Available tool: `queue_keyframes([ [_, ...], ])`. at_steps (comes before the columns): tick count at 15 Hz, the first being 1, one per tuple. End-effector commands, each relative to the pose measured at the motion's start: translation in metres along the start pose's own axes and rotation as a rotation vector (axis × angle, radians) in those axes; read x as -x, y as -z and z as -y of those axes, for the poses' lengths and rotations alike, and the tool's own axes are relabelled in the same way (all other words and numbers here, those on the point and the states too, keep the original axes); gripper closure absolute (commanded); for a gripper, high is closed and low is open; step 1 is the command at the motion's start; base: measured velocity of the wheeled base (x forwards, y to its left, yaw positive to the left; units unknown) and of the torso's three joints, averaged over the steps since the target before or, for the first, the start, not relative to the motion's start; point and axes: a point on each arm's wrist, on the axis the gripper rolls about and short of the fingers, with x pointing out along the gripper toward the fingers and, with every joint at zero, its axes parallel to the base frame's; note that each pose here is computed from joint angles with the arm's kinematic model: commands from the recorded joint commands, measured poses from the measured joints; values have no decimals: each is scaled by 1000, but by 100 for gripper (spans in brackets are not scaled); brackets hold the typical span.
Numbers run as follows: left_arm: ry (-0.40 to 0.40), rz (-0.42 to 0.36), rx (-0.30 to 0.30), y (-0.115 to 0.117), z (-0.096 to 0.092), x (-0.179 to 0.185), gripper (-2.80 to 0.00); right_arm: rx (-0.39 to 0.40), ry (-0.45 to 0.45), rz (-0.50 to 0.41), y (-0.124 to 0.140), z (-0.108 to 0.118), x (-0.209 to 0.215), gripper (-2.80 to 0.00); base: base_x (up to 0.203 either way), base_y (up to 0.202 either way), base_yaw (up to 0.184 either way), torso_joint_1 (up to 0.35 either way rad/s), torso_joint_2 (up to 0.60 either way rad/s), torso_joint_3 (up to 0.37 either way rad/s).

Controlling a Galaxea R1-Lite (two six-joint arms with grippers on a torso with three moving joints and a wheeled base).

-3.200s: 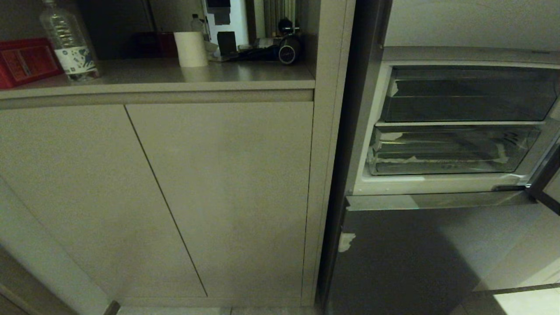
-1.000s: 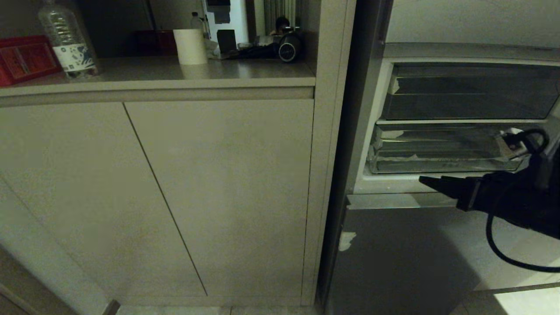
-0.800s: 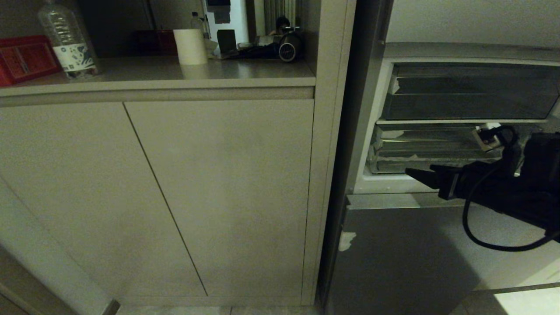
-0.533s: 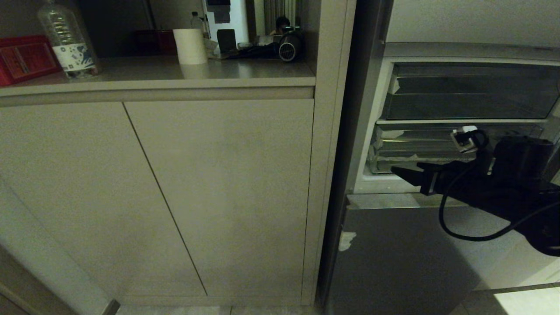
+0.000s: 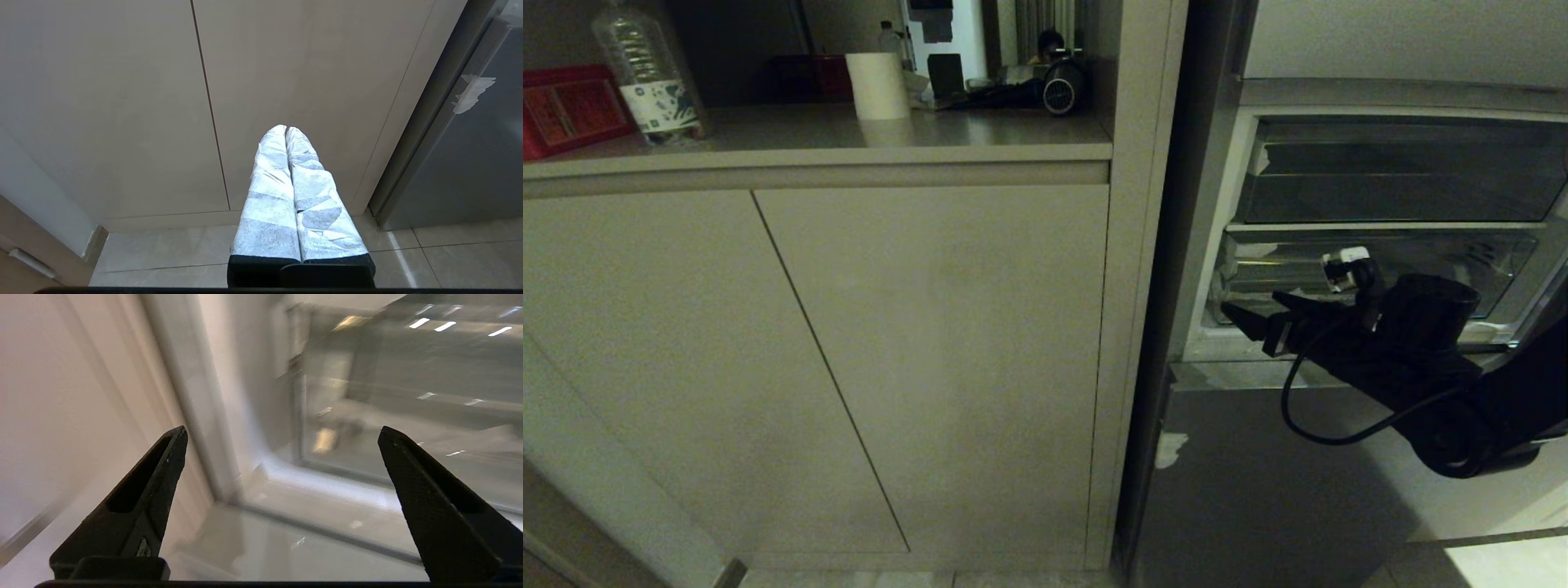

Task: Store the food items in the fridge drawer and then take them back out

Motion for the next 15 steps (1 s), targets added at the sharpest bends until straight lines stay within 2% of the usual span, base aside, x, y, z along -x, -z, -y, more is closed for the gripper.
queue_keyframes([
  [1, 0, -1, 0, 0, 0, 0, 0, 5, 23, 19, 1, -6, -3, -280, 0, 0, 0, 0, 0, 0],
  [11, 0, -1, 0, 0, 0, 0, 0, 6, 215, 116, -10, -19, -17, -280, 0, 0, 0, 0, 0, 0],
  [15, 0, -1, 0, 0, 0, 0, 0, 5, 223, 125, -8, -18, -26, -280, 0, 0, 0, 0, 0, 0],
])
